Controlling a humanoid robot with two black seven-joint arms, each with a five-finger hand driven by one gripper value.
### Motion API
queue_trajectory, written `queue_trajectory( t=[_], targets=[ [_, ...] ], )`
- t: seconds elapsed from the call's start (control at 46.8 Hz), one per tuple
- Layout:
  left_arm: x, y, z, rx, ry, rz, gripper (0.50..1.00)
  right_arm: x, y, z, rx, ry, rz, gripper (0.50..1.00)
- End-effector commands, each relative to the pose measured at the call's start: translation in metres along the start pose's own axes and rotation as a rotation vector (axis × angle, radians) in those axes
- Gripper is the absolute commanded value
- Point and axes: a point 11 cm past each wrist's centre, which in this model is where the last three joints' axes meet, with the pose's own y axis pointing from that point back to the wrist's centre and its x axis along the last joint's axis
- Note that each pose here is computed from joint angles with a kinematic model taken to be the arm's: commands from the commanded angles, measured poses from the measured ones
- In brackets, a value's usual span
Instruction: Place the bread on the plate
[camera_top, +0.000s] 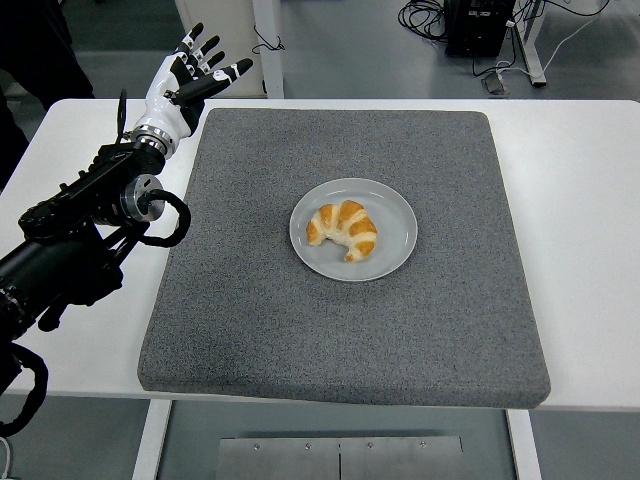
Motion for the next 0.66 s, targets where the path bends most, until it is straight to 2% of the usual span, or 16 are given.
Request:
queue_trajectory(
  t=[0.0,0.107,0.278,0.449,0.641],
  targets=[
    [0.001,-0.001,-0.007,0.011,0.054,0.001,0.966,0.000,0.000,0.000,0.000,0.000,0.000,1.000],
    [0.000,-0.002,-0.015,0.011,0.133,-0.002,0.966,0.000,0.000,0.000,0.000,0.000,0.000,1.000],
    [0.004,-0.002,-0.012,-0.057,0.239,-0.005,0.966,0.000,0.000,0.000,0.000,0.000,0.000,1.000],
    [0.021,0.003,-0.025,-0.050,0.320,0.061,0.966,0.000,-0.002,-0.005,0.010,-0.002,-0.001,1.000],
    [0.028,0.005,-0.026,-0.052,0.344,0.076,0.966,-0.002,-0.002,-0.006,0.012,-0.002,-0.010,1.000]
  ],
)
